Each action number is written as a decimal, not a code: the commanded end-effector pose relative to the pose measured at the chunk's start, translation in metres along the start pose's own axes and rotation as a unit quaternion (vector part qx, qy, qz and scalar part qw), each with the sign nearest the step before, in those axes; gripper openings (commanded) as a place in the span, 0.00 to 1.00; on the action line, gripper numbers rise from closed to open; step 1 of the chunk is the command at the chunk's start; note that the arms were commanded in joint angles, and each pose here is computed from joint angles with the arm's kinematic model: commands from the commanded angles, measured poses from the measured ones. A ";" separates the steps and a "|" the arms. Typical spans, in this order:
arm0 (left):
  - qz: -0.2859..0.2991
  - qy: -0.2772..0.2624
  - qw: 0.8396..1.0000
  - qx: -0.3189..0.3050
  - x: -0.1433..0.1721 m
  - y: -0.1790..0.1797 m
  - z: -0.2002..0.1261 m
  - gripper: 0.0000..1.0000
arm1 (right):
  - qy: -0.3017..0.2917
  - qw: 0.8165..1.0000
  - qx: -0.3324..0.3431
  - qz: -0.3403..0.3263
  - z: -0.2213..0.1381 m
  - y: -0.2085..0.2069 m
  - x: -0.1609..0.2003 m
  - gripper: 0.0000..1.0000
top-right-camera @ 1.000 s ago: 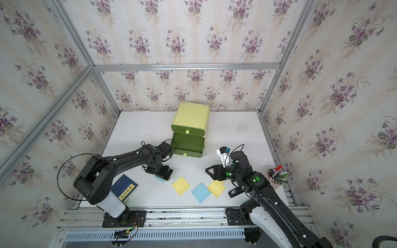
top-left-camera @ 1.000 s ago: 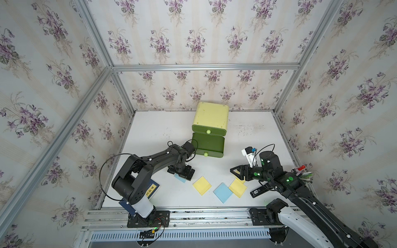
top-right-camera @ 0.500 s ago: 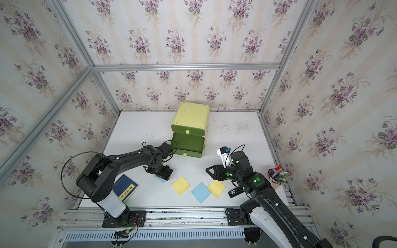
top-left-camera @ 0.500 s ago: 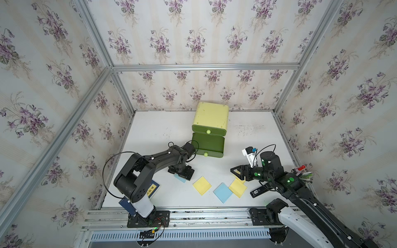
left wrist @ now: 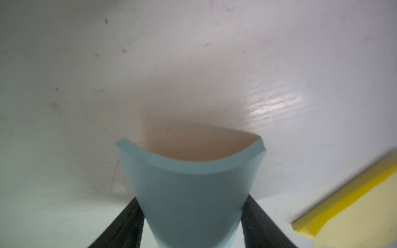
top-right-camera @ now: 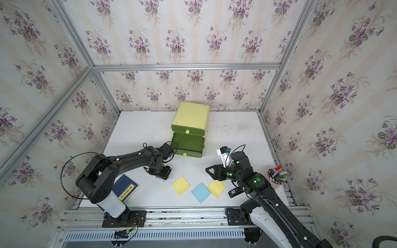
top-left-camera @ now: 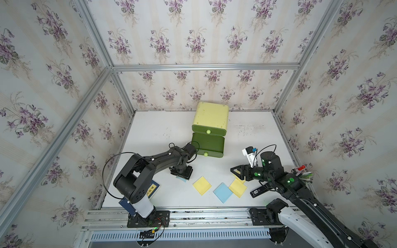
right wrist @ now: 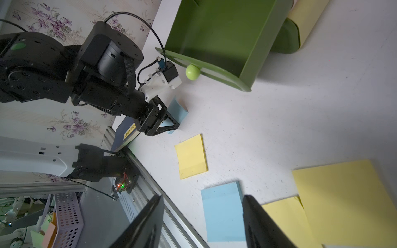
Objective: Please put the sticky notes in the drawer by color
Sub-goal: Pick up the sticky notes from the center of the board, then place the sticky notes in the drawer.
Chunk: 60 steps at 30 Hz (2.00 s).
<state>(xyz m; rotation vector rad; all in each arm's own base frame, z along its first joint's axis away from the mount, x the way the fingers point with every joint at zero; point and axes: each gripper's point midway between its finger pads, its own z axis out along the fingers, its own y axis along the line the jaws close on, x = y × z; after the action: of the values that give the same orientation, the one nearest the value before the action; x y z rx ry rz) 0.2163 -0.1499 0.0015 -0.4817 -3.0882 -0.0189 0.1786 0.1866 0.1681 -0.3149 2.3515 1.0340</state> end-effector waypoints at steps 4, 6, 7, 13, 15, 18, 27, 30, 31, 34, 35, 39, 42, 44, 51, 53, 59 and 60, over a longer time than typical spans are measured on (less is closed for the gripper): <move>-0.039 -0.019 0.998 0.055 0.009 -0.013 -0.018 0.64 | -0.005 0.999 -0.039 0.013 0.009 0.009 0.000 0.63; -0.043 -0.040 0.996 0.070 0.006 -0.017 -0.035 0.64 | 0.002 0.999 -0.039 0.023 0.015 0.009 0.002 0.63; -0.044 -0.047 0.995 0.075 0.006 -0.017 -0.042 0.65 | 0.004 0.999 -0.038 0.025 0.017 0.008 0.003 0.63; -0.047 -0.103 0.988 0.107 0.009 -0.020 -0.095 0.64 | 0.018 0.999 -0.032 0.010 0.029 0.013 0.010 0.63; -0.050 -0.115 0.985 0.115 0.010 -0.021 -0.111 0.64 | 0.014 0.999 -0.030 0.011 0.030 0.012 0.009 0.63; -0.048 -0.133 0.982 0.122 0.007 -0.023 -0.138 0.65 | 0.005 0.999 -0.034 0.015 0.032 0.012 0.007 0.63; -0.020 -0.175 0.979 0.100 -0.046 -0.032 -0.202 0.66 | 0.006 0.999 -0.036 0.019 0.037 0.008 0.013 0.64; -0.013 -0.175 0.980 0.089 -0.069 -0.037 -0.206 0.66 | 0.005 0.999 -0.037 0.019 0.035 0.007 0.017 0.64; -0.011 -0.176 0.980 0.090 -0.077 -0.040 -0.207 0.67 | 0.003 0.999 -0.035 0.020 0.034 0.006 0.018 0.64; -0.007 -0.167 0.982 0.086 -0.099 -0.046 -0.200 0.67 | 0.002 0.999 -0.033 0.021 0.032 0.004 0.021 0.64; -0.006 -0.165 0.983 0.080 -0.106 -0.047 -0.199 0.67 | 0.003 0.999 -0.033 0.022 0.032 0.002 0.023 0.64; -0.007 -0.165 0.985 0.056 -0.128 -0.045 -0.190 0.68 | 0.007 0.999 -0.032 0.023 0.032 0.000 0.028 0.64; -0.010 -0.165 0.985 0.050 -0.140 -0.043 -0.186 0.68 | 0.006 0.999 -0.028 0.023 0.032 -0.002 0.030 0.64; -0.015 -0.171 0.984 0.045 -0.146 -0.041 -0.185 0.69 | 0.006 0.999 -0.028 0.024 0.032 -0.004 0.032 0.64; -0.022 -0.160 0.986 0.038 -0.155 -0.041 -0.167 0.71 | 0.009 0.999 -0.028 0.026 0.033 -0.006 0.035 0.64; -0.025 -0.159 0.986 0.034 -0.156 -0.040 -0.163 0.71 | 0.008 0.999 -0.027 0.026 0.034 -0.006 0.035 0.64; -0.034 -0.169 0.984 0.033 -0.160 -0.037 -0.158 0.72 | 0.008 0.999 -0.027 0.025 0.034 -0.007 0.035 0.64; -0.035 -0.166 0.985 0.037 -0.160 -0.039 -0.156 0.72 | 0.008 0.999 -0.025 0.026 0.035 -0.007 0.035 0.64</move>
<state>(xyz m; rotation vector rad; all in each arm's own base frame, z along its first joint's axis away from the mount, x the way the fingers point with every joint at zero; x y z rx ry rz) 0.3616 -0.2381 0.1582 -0.4359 -3.4316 0.1893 0.1626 0.2068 0.1219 -0.2903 2.3788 1.1279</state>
